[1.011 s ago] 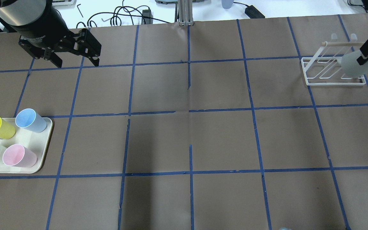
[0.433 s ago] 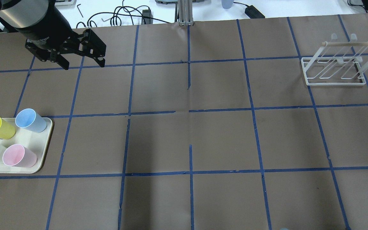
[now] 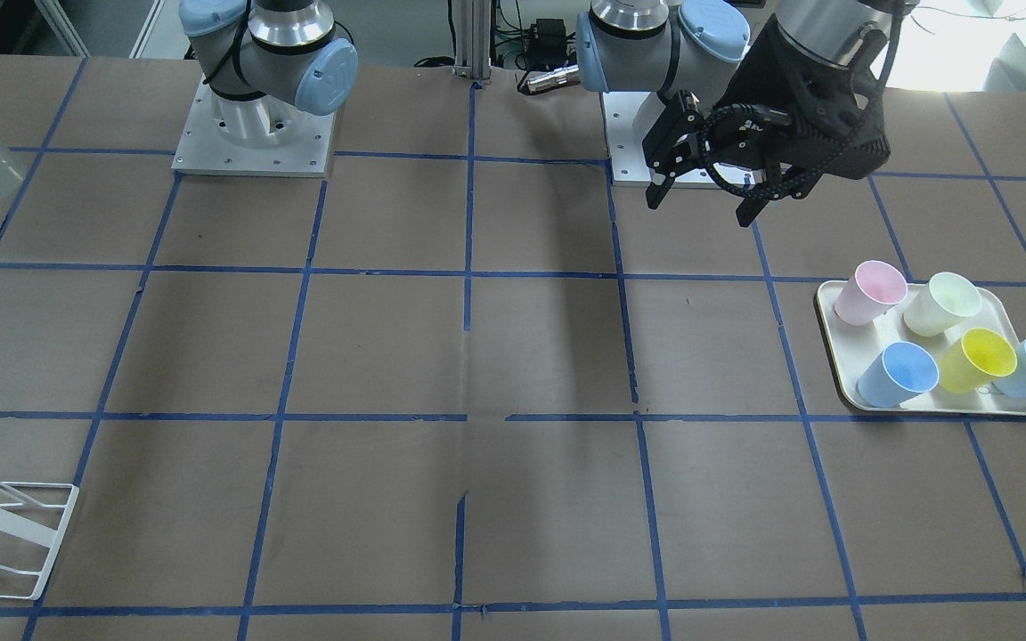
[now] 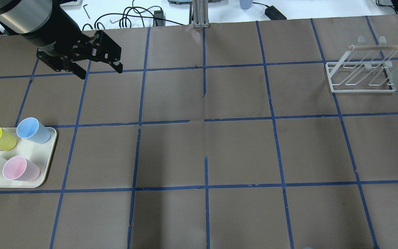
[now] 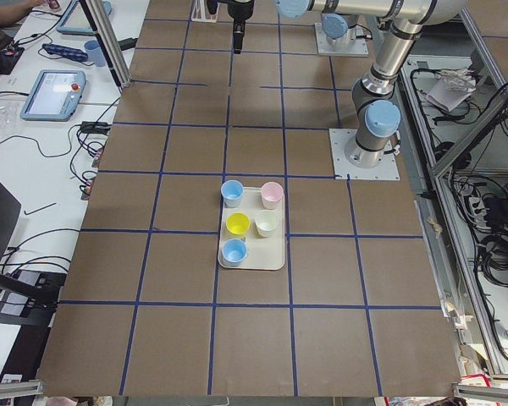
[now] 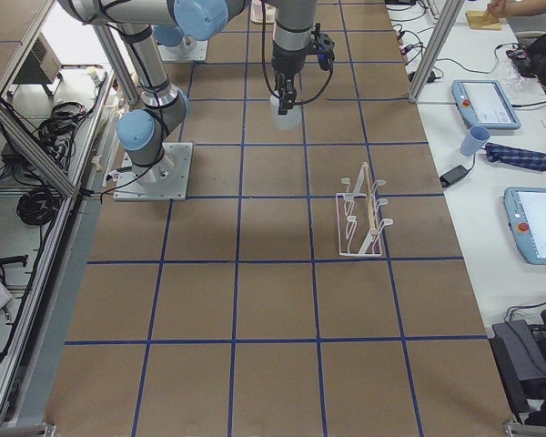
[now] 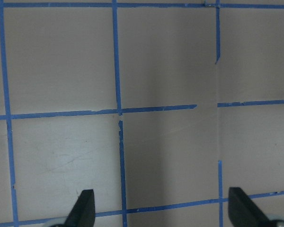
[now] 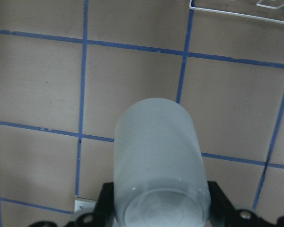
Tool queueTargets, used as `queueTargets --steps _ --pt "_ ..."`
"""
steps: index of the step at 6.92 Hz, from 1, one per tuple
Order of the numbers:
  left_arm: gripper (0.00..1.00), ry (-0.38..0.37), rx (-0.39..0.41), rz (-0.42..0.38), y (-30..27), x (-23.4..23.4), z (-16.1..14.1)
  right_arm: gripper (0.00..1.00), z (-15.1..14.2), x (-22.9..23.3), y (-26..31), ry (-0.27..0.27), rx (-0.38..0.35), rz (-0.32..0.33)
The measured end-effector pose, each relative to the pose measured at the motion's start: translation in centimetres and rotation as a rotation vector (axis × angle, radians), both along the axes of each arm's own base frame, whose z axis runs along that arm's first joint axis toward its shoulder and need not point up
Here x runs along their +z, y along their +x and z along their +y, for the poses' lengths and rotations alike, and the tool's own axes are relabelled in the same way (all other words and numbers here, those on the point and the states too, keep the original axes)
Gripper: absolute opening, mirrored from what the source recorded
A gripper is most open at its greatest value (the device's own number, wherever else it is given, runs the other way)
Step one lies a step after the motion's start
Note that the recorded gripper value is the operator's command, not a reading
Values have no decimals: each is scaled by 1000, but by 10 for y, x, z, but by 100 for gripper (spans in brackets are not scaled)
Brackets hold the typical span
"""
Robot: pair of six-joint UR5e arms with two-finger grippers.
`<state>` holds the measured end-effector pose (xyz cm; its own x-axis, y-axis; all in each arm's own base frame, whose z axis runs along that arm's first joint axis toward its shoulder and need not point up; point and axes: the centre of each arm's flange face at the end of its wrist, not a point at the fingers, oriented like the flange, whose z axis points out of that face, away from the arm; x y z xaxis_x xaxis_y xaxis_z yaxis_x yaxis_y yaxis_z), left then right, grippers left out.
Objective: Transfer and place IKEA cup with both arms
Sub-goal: 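Lift the white cup off the peg with the right gripper, then raise the cup with the right gripper while the left gripper reaches toward it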
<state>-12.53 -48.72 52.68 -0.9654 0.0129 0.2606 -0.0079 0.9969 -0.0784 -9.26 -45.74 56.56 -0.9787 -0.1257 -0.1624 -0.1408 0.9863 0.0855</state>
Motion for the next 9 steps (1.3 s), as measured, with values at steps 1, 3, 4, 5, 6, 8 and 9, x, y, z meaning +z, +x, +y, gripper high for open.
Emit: queueTargets --steps 1,3,4,5,6,8,9 --pt "100 15 21 103 10 -1 -2 46 4 -4 10 29 -16 -96" --pt "100 18 57 374 30 -2 -8 45 4 -18 33 89 -81 -348" --pt "100 11 80 556 31 -7 -10 45 1 -27 42 128 -133 -483" --pt "100 7 101 731 25 -13 -11 45 -1 -33 52 162 -198 -611" --pt "100 12 120 866 18 -22 -11 45 -3 -34 60 193 -277 -713" --pt "100 38 114 1059 -6 -55 -10 47 -3 -31 75 278 -468 -893" --pt "100 35 83 1152 -28 -73 -5 48 -4 -29 80 312 -544 -957"
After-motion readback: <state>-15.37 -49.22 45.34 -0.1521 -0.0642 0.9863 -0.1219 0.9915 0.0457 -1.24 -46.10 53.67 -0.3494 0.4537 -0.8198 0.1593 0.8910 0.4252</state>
